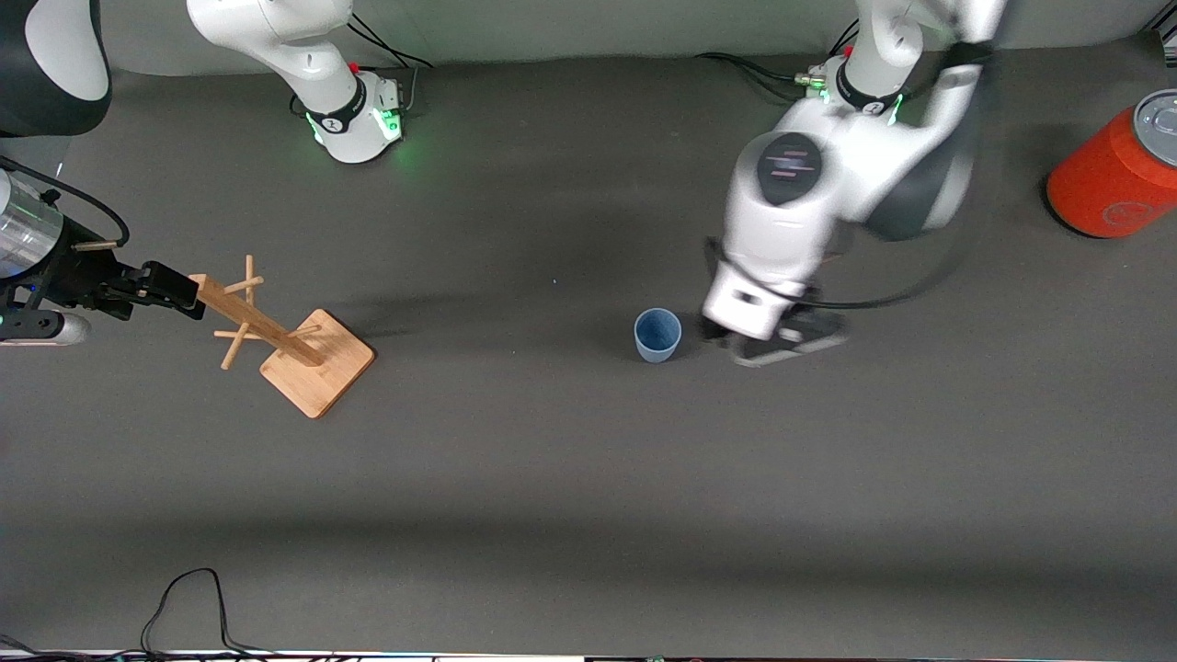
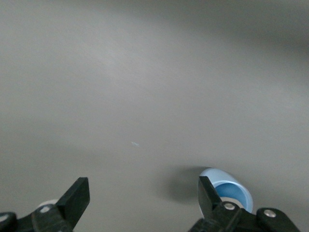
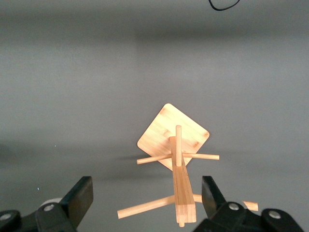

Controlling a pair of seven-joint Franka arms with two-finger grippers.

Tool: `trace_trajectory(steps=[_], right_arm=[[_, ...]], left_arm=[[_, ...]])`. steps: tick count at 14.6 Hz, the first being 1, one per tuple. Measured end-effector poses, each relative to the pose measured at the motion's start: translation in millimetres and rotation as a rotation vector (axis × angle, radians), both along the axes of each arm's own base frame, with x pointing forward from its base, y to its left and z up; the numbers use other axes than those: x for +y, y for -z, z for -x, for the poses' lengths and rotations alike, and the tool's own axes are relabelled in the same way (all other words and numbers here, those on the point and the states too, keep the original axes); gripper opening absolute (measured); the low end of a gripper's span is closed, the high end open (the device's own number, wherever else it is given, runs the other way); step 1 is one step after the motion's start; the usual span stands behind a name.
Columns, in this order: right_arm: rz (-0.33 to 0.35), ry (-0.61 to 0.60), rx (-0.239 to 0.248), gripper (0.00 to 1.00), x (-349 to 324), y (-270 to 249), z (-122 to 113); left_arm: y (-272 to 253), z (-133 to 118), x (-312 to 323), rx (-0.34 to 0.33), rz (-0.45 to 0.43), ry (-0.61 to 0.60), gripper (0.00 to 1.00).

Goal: Rotate and upright cup with both arms

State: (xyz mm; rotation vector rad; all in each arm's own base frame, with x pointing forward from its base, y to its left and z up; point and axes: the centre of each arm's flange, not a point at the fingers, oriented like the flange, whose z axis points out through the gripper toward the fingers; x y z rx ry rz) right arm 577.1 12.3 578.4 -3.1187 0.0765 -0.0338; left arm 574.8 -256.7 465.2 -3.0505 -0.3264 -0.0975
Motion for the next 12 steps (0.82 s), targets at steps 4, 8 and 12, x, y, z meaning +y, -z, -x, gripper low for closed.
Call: trace_trajectory(steps=[4, 8, 12], right_arm=[[0.001, 0.0, -0.002, 1.0, 0, -1, -1], [0.001, 0.0, -0.002, 1.0, 0, -1, -2], [0.001, -0.001, 0.001, 1.0, 1, 1, -2]], left_arm=[[-47, -27, 153, 0.016, 0.012, 0.059, 1.0], [-70, -20, 241, 0.01, 0.015, 0.08, 1.0], [-78, -10, 257, 0.027, 0.019, 0.072, 1.0]])
